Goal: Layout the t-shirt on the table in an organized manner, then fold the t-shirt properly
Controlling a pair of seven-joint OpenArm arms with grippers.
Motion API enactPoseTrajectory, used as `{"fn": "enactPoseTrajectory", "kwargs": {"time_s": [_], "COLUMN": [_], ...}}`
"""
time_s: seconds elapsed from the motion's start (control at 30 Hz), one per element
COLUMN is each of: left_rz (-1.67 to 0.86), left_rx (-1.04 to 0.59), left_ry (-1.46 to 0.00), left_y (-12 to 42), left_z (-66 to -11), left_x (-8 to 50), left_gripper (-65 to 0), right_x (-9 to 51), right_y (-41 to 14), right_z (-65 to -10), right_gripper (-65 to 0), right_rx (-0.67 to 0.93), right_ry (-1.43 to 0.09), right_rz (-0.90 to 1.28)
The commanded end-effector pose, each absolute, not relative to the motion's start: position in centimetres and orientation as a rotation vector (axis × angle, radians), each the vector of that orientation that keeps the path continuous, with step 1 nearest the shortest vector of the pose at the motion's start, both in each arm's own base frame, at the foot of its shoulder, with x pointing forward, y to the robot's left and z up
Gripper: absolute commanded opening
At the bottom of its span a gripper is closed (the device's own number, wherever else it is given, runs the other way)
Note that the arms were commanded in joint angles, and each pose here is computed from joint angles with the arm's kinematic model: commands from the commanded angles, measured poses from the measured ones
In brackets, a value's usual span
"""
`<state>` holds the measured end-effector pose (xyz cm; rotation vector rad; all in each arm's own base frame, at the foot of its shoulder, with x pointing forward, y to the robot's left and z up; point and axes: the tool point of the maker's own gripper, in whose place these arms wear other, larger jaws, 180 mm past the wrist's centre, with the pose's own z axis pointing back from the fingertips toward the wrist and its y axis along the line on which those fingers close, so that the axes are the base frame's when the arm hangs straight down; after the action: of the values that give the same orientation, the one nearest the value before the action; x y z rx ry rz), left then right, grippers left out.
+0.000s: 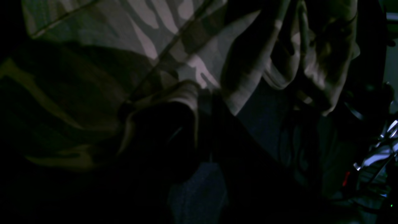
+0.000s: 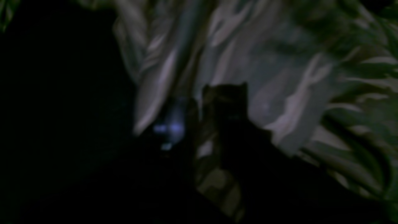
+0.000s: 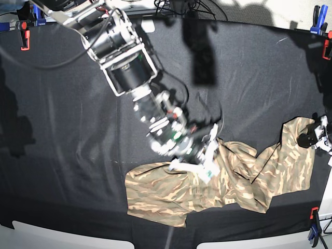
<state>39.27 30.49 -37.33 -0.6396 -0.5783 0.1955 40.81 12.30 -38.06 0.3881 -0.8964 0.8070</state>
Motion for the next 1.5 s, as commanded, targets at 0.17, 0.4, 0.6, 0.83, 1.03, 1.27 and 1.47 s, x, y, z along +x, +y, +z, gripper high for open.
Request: {"fn": "enactPoseTrajectory", "kwargs": {"time_s": [0.17, 0.4, 0.6, 0.83, 1.03, 1.27, 1.47], "left_rz": [0.188, 0.188, 0.192, 0.191, 0.191, 0.192, 0.191], "left_rx": [-0.639, -0.639, -0.635, -0.635, -0.635, -0.635, -0.635], "left_ry": [-0.653, -0.654, -0.665, -0.664, -0.664, -0.664, -0.664], "left_y": [31.5, 31.5, 31.8, 31.8, 31.8, 31.8, 31.8], "left_z": [-35.0, -34.9, -34.7, -34.7, -34.7, -34.7, -34.7], "left_x": [40.8, 40.8, 40.9, 40.9, 40.9, 40.9, 40.9], "left_gripper": [-65.0, -65.0, -65.0, -65.0, -65.0, -65.0, -65.0], "right_x": [43.5, 46.1, 47.2, 45.8, 44.5, 42.1, 41.2], "right_y": [10.3, 9.2, 8.8, 11.8, 12.6, 13.1, 13.0], "right_z": [-36.6, -33.8, -32.2, -31.3, -32.0, -34.9, -36.2], "right_gripper": [-65.0, -65.0, -65.0, -49.4, -37.9, -38.1, -58.3], "right_rx": [0.183, 0.086, 0.074, 0.332, 0.420, 0.470, 0.467], "right_ry": [-0.863, -0.878, -0.865, -0.863, -0.823, -0.796, -0.793], "right_rz": [0.875, 0.896, 0.882, 0.778, 0.736, 0.706, 0.705]}}
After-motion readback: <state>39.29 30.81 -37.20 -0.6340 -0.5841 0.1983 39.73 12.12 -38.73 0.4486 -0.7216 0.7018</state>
